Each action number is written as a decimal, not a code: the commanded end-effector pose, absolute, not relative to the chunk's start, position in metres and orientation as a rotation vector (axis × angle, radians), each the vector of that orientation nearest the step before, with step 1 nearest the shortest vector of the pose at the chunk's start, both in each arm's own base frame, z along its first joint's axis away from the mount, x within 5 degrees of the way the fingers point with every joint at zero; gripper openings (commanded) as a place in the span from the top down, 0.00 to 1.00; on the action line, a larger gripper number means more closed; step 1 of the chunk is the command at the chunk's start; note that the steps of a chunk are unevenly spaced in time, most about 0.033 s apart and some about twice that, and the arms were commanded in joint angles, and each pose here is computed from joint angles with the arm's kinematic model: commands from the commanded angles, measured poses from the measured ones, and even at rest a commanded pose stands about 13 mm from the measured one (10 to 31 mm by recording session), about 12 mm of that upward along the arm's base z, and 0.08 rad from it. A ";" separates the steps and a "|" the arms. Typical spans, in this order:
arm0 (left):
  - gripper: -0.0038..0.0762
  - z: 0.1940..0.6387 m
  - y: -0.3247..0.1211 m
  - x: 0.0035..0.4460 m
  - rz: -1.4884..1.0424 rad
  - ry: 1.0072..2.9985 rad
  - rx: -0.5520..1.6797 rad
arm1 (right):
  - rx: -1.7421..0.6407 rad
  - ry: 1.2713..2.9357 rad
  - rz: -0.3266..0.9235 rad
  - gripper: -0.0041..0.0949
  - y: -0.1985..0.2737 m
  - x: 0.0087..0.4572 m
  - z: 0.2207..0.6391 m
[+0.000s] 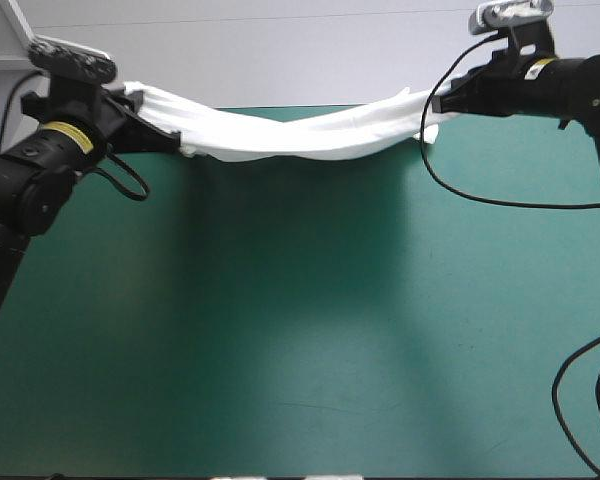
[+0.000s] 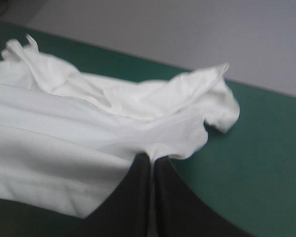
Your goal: Fold the cloth
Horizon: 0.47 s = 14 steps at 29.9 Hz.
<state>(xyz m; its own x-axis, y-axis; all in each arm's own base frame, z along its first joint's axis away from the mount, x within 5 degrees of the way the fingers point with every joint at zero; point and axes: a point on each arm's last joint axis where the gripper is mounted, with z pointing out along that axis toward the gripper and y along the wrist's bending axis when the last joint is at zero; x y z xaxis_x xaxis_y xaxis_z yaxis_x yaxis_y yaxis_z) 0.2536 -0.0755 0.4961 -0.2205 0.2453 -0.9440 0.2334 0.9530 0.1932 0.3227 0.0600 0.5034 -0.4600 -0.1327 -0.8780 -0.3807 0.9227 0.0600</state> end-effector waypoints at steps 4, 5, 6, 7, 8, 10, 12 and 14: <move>0.93 0.601 -0.054 0.198 0.073 1.395 0.294 | -0.355 1.691 0.287 0.98 0.053 0.254 0.600; 0.93 0.611 -0.051 0.190 0.070 1.355 0.281 | -0.355 1.654 0.286 0.98 0.052 0.243 0.610; 0.93 0.619 -0.049 0.184 0.062 1.326 0.270 | -0.349 1.615 0.287 0.98 0.051 0.233 0.619; 0.93 0.628 -0.046 0.176 0.057 1.291 0.260 | -0.348 1.583 0.284 0.98 0.050 0.225 0.626; 0.93 0.637 -0.044 0.168 0.060 1.256 0.256 | -0.346 1.533 0.278 0.98 0.049 0.212 0.636; 0.93 0.651 -0.039 0.152 0.064 1.189 0.256 | -0.341 1.440 0.268 0.98 0.046 0.190 0.652; 0.93 0.663 -0.036 0.137 0.063 1.132 0.263 | -0.333 1.344 0.258 0.98 0.043 0.166 0.666; 0.93 0.672 -0.033 0.125 0.060 1.083 0.265 | -0.324 1.256 0.248 0.98 0.041 0.145 0.678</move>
<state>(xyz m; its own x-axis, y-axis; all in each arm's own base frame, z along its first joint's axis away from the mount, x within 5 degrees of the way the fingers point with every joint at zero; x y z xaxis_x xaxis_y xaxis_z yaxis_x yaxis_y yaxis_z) 0.1608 -0.0417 0.6450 0.2990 0.2047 -0.9320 0.1023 0.9642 0.2445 0.1934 0.0477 0.6465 0.0602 -0.0531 -0.9968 -0.3903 0.9178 -0.0725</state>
